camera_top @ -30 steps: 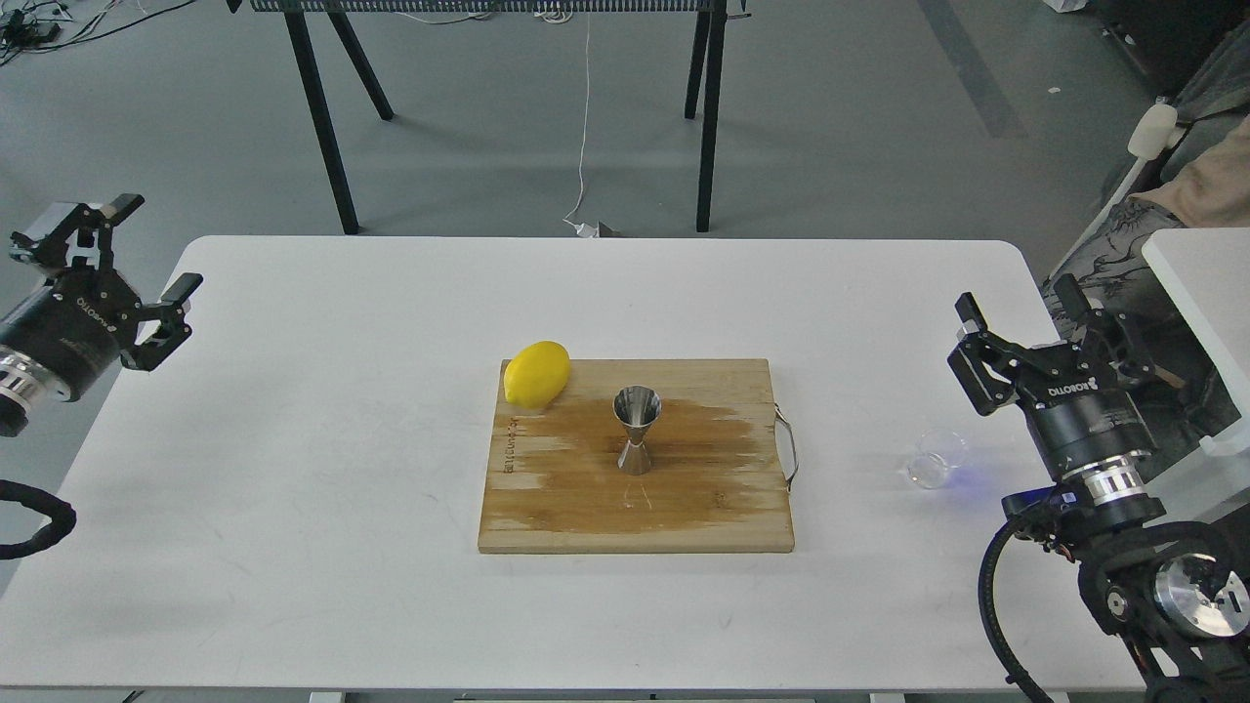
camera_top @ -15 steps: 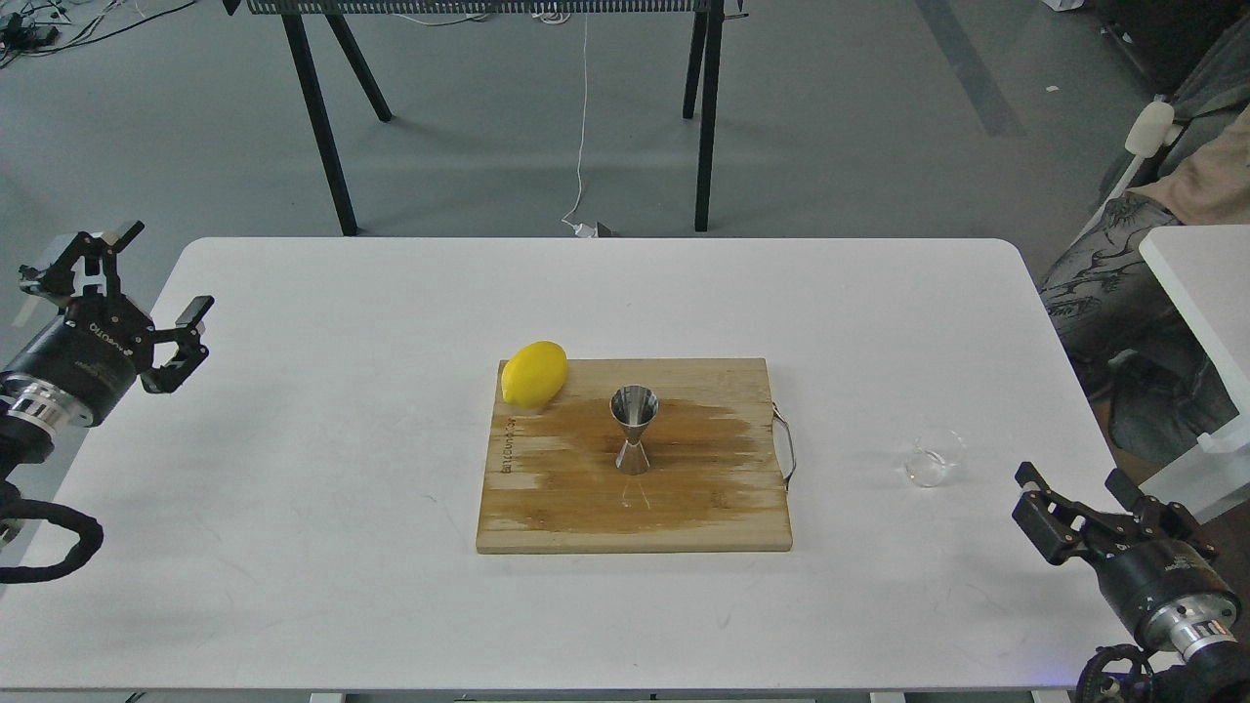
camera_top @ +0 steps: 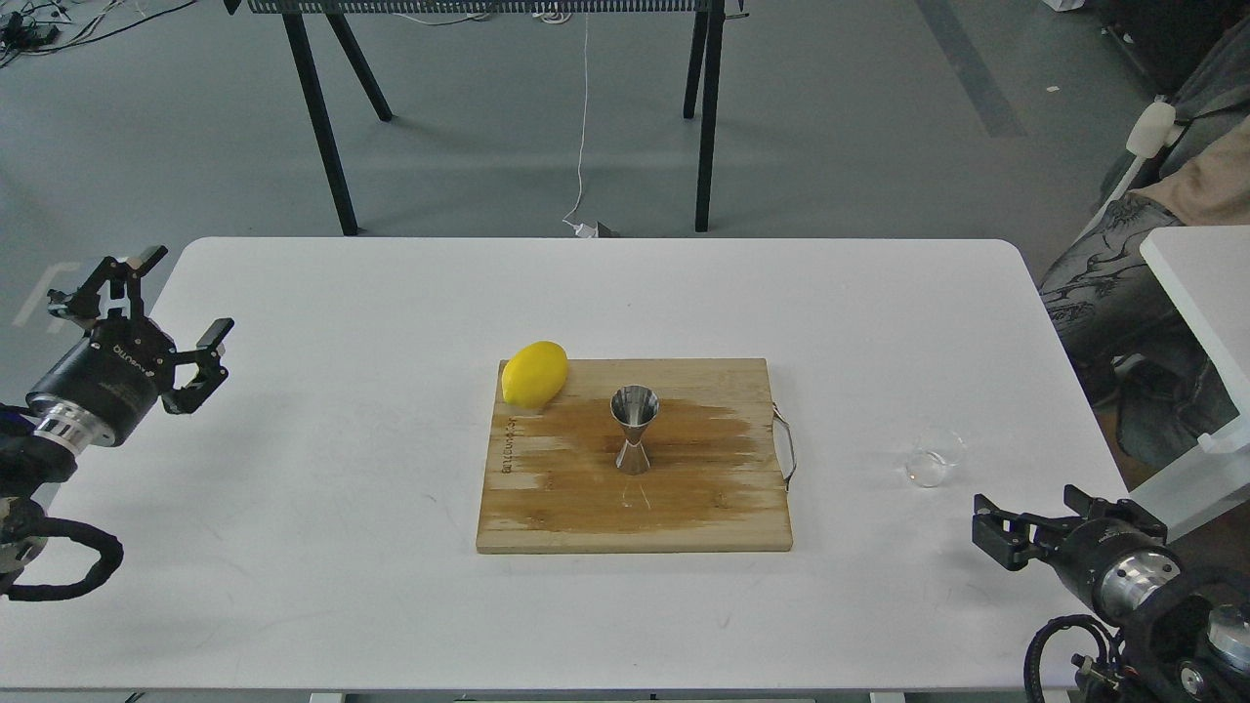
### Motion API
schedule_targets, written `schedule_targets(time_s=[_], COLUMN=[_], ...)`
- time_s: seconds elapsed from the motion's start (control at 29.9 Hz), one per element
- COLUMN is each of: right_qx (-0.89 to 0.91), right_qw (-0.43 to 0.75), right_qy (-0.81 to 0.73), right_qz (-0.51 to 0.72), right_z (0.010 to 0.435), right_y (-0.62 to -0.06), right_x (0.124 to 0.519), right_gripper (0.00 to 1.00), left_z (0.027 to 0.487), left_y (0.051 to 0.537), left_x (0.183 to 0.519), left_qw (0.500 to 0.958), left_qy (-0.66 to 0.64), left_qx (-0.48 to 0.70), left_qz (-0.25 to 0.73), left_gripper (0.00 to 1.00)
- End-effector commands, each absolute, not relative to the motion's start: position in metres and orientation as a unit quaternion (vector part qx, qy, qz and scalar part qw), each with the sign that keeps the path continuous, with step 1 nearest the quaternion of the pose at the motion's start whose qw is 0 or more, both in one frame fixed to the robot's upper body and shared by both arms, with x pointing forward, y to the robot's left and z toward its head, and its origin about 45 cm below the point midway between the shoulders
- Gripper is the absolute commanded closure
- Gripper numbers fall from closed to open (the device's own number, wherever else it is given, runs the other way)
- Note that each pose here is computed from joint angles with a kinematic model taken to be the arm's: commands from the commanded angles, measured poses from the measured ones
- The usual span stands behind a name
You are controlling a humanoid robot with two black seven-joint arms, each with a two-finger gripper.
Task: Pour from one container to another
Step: 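Grasp the clear glass with the right gripper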
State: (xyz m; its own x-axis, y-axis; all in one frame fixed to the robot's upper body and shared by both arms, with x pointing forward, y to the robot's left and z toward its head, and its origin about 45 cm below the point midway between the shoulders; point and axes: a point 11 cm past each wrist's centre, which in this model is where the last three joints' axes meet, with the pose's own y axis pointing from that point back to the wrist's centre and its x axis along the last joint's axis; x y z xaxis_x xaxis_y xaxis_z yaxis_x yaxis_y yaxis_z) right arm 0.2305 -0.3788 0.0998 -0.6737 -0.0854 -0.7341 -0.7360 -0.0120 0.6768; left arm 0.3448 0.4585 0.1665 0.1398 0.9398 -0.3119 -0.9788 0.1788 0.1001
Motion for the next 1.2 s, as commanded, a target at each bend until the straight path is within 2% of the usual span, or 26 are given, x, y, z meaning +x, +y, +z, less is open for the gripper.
schedule_targets(time_s=[0.0, 0.94, 1.17], right_qx=[-0.306, -0.326, -0.321], right_qw=[0.232, 0.192, 0.192], right_qy=[0.657, 0.656, 0.659], right_qz=[0.649, 0.654, 0.653], right_z=[0.09, 0.077, 0.074], right_y=[-0.367, -0.327, -0.327], right_x=[0.235, 0.291, 0.293], right_gripper=[0.02, 0.02, 0.07], left_z=[0.165, 0.161, 0.157], left_y=[0.458, 0.454, 0.456], left_x=[0.344, 0.343, 0.342], left_qw=[0.752, 0.753, 0.75], left_qy=[0.155, 0.16, 0.161], left_qx=[-0.063, -0.063, -0.061], left_qz=[0.638, 0.635, 0.639], left_gripper=[0.01, 0.01, 0.01])
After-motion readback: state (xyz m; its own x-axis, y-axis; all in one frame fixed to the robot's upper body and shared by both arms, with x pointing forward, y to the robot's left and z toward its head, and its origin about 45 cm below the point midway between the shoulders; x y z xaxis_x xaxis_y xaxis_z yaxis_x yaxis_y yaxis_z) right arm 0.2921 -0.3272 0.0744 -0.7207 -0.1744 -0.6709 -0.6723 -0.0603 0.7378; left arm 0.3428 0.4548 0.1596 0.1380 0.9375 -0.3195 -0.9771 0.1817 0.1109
